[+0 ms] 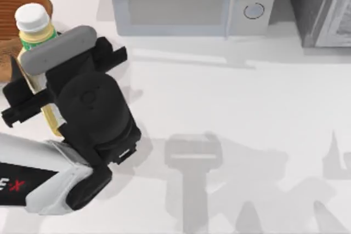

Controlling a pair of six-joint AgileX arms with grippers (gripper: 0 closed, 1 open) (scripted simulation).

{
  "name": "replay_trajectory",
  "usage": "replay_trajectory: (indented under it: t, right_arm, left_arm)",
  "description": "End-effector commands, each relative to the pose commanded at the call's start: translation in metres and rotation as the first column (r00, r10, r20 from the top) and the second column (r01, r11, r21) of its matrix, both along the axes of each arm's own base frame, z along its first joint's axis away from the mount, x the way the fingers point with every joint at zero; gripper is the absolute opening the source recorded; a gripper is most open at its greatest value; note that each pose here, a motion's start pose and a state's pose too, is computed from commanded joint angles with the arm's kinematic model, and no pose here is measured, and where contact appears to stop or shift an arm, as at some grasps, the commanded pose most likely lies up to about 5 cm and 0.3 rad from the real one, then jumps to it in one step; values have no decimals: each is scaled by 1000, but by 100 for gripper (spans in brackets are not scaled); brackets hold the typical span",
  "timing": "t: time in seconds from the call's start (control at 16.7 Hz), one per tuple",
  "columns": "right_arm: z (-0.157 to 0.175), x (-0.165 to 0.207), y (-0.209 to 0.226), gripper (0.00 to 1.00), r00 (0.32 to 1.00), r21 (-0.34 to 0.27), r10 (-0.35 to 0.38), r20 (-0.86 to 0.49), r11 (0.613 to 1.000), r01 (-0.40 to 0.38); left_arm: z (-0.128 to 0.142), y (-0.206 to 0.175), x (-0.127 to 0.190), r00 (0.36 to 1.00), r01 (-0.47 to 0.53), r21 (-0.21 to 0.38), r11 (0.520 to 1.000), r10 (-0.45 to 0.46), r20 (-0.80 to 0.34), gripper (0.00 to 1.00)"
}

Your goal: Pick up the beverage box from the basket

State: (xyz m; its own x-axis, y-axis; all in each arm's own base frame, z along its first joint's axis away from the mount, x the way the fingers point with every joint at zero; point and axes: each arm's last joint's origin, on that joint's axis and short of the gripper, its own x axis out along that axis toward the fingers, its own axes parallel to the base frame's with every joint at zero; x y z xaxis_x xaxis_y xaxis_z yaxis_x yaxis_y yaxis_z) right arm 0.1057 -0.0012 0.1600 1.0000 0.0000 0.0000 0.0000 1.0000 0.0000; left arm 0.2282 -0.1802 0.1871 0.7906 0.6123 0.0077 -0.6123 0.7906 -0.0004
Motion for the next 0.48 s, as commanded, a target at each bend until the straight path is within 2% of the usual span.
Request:
replay_trajectory:
  t: [0.48]
  right_arm:
    - [0, 0, 0, 100, 1000, 0, 0, 0, 1000, 0]
  left_arm:
    - [-9, 5, 6, 1000, -4, 7, 1000, 4, -5, 0]
